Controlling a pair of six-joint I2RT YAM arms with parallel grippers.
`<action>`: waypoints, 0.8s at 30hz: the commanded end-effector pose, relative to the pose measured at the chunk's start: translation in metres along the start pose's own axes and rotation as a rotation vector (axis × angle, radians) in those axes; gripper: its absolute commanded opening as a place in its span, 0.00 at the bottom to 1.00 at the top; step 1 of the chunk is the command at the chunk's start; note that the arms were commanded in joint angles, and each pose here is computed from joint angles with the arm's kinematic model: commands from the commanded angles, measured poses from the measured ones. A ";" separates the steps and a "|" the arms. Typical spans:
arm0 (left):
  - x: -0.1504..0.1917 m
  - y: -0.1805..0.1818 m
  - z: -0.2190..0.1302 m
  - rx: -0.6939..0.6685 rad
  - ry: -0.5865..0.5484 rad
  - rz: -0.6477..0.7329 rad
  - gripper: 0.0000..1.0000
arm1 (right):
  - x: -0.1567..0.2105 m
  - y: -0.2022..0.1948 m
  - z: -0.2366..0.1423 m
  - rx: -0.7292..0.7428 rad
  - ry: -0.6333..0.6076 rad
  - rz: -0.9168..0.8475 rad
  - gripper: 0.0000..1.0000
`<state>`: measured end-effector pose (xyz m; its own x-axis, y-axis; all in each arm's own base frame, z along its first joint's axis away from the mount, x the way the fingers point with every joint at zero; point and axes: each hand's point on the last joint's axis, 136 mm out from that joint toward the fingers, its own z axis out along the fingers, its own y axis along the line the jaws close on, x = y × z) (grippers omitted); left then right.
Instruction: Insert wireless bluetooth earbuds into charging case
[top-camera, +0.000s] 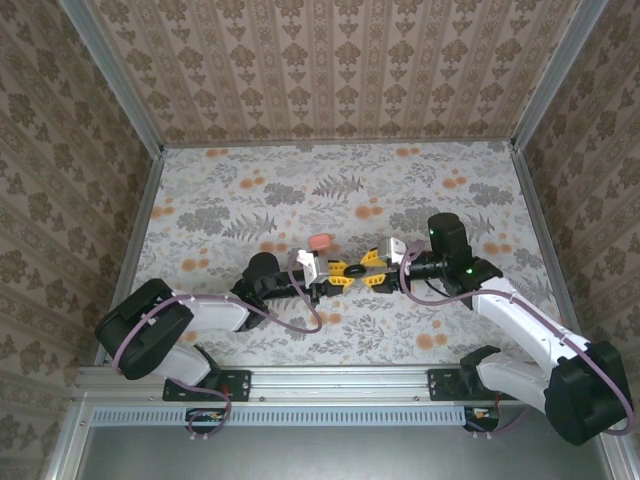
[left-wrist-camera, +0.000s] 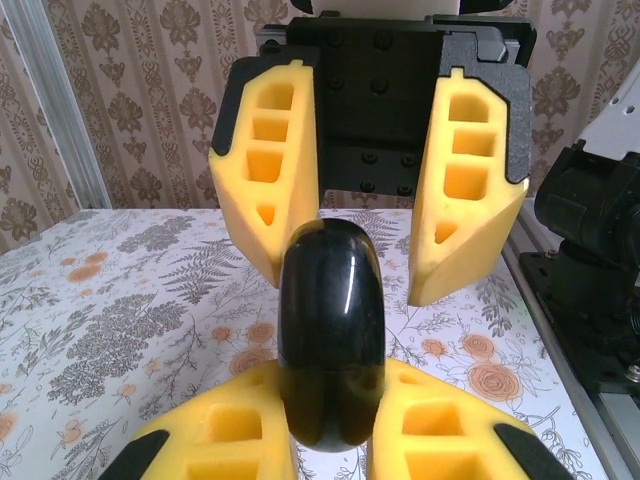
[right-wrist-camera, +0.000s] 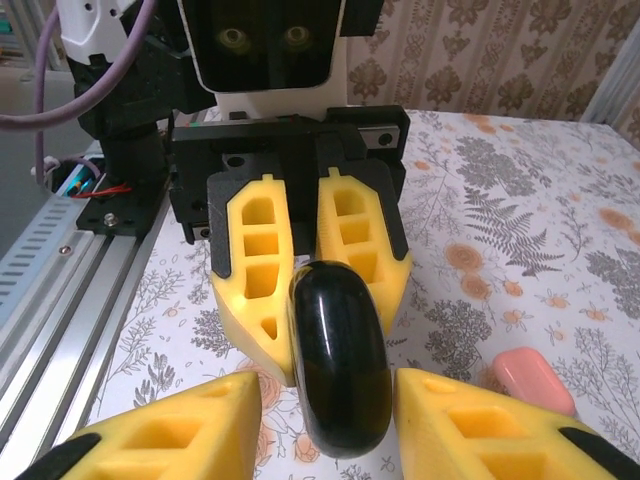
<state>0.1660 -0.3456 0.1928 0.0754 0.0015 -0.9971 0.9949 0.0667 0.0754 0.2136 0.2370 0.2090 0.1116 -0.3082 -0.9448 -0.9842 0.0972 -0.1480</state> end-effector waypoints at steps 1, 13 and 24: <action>-0.020 -0.004 0.001 0.028 -0.048 0.037 0.14 | -0.012 0.004 0.000 -0.058 -0.030 -0.030 0.37; -0.019 -0.001 0.000 0.007 -0.042 0.035 0.23 | -0.006 -0.002 0.002 -0.050 0.013 -0.020 0.24; 0.005 0.021 -0.010 -0.162 0.020 0.012 0.72 | 0.015 -0.024 -0.002 0.077 0.156 0.110 0.23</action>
<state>0.1794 -0.3412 0.1909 0.0809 0.0175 -0.9966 0.9842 0.1566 0.0826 0.2276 0.2330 0.2021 0.0457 -0.3968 -0.9168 -0.9832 0.1445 -0.1116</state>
